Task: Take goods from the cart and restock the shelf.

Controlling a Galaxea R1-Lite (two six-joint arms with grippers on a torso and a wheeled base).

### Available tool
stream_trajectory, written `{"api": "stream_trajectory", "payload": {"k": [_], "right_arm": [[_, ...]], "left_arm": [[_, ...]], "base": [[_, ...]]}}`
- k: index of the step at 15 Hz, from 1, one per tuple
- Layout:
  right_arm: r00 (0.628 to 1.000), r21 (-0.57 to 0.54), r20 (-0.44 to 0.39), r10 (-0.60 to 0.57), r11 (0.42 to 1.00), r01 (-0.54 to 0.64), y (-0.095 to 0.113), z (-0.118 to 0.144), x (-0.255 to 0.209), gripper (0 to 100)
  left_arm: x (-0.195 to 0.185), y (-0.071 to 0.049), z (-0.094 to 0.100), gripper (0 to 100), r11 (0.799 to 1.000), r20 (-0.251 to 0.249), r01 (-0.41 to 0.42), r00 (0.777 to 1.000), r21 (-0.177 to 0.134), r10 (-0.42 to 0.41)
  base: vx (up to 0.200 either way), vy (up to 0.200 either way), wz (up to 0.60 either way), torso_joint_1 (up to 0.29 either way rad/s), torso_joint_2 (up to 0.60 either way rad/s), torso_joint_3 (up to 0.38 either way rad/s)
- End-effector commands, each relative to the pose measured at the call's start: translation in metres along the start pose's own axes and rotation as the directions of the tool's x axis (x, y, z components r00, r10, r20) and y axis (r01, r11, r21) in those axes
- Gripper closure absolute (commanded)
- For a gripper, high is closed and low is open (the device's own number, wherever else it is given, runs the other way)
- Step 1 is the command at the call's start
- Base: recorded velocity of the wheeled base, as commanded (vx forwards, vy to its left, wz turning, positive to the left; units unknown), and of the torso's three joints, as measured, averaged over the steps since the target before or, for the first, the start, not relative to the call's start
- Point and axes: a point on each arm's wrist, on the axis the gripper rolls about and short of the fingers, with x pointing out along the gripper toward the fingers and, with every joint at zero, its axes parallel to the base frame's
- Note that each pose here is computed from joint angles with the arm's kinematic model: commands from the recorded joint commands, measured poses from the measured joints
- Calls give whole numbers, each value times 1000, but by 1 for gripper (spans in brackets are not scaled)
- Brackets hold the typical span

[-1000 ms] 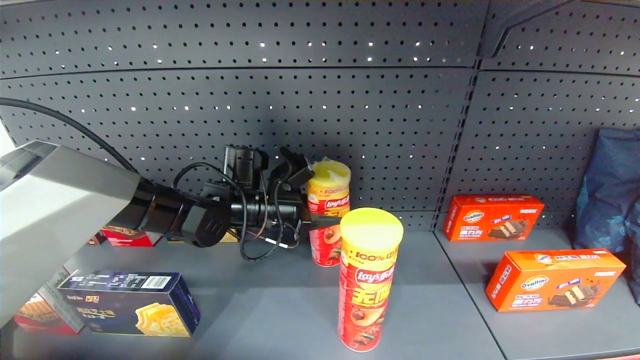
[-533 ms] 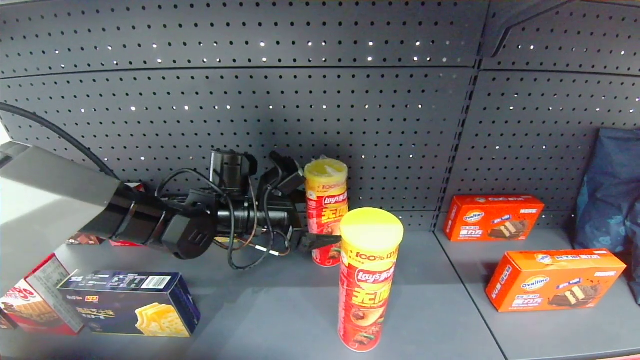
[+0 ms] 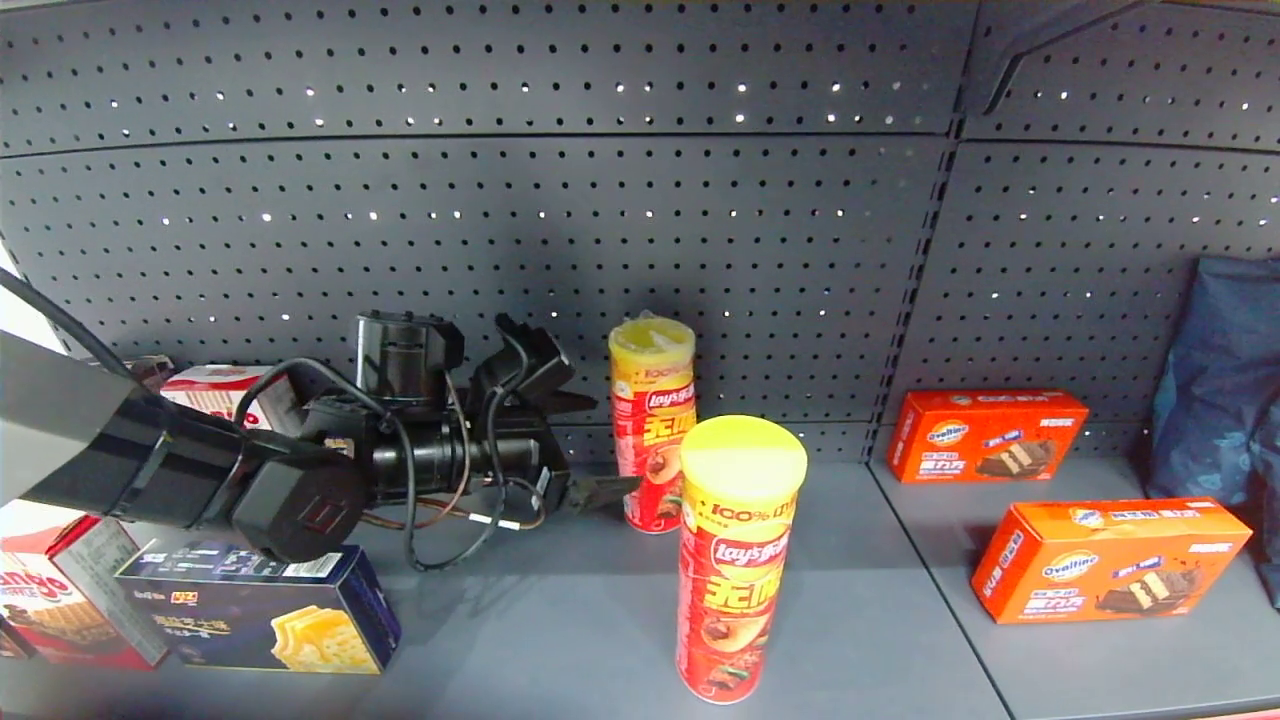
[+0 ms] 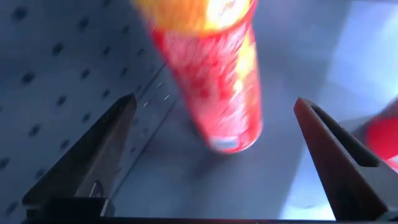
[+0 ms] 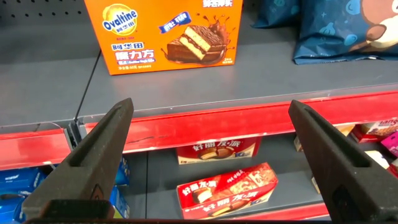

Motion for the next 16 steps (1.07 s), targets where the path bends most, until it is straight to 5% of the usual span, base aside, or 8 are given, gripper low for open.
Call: {"api": "stream_trajectory", "payload": {"k": [1,5,16], "right_arm": [[1000,0,-1,1,1000,-1,0,0,0,0],[1000,0,-1,1,1000,-1,0,0,0,0],[1000,0,1,1,1000,-1,0,0,0,0]], "left_arm": [[-1,-2,2,0,999,-14,-48,999,7,48],[10,-5,1,0,990,-45,-140,989,19,141],[5,4,-5,0,981,-68,-193,979,13,193]], "base": [[0,0,0,0,0,0],[0,0,0,0,0,0],[0,0,0,0,0,0]]}}
